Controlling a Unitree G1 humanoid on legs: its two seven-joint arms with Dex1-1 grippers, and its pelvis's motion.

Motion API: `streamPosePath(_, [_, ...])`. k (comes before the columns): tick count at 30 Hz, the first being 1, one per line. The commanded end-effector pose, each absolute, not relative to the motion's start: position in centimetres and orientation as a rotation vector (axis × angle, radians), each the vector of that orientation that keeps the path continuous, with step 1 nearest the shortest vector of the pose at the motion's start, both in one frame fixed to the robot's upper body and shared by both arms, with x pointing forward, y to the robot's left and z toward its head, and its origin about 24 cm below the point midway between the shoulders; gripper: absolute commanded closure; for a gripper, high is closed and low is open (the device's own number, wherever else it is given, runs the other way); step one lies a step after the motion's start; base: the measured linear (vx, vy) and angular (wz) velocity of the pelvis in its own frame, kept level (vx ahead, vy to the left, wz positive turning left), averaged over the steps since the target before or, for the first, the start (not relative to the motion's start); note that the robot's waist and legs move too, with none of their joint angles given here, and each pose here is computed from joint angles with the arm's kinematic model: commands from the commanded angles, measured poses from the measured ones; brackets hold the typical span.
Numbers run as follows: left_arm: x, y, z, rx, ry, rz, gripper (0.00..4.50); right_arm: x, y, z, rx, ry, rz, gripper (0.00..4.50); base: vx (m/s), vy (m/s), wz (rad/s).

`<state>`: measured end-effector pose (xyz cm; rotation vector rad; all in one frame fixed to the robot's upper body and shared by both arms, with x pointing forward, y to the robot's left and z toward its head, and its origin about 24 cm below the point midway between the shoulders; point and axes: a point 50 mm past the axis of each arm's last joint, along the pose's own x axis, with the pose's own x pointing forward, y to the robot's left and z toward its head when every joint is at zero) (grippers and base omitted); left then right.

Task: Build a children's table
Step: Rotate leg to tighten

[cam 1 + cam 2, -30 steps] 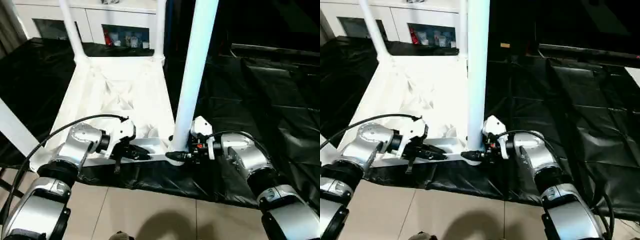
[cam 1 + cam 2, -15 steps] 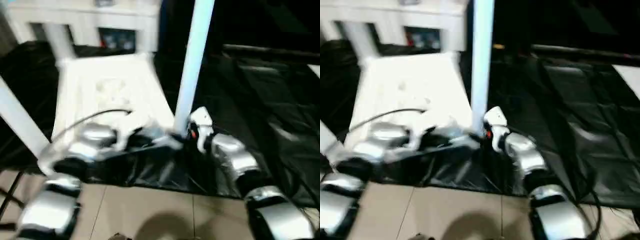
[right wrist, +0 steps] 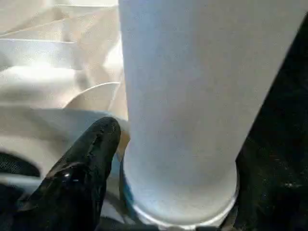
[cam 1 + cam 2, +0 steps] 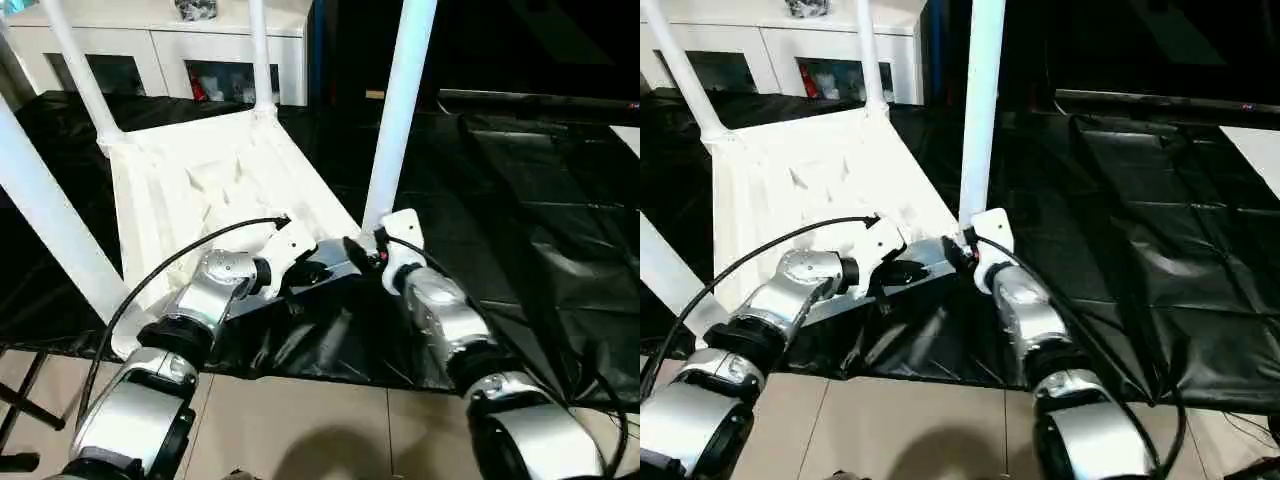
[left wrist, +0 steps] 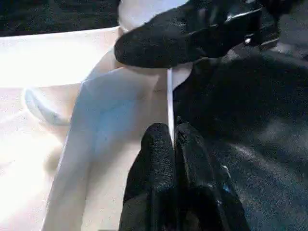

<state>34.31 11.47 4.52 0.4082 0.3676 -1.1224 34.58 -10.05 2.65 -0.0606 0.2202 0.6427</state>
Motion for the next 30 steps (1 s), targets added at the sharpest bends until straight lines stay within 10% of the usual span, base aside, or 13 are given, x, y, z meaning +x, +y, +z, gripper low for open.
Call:
streamPosePath(1, [33.4,10.2,4.4,0.42,0.337,-1.259,4.5,33.6,-7.6,3.3,-0.123,0.179,0.912,0.63,0.0,0.0,0.0])
streamPosePath(20, [31.9,15.1,5.1,0.447,0.427,-1.53,4.5,32.0,-10.8,4.2,-0.256,0.311,1.467,1.66,0.003,-0.001,0.0])
streamPosePath(30, [32.7,14.7,4.9,0.421,0.444,-1.417,4.5,32.7,-10.0,3.7,-0.174,0.286,1.275,1.83,0.0,0.0,0.0])
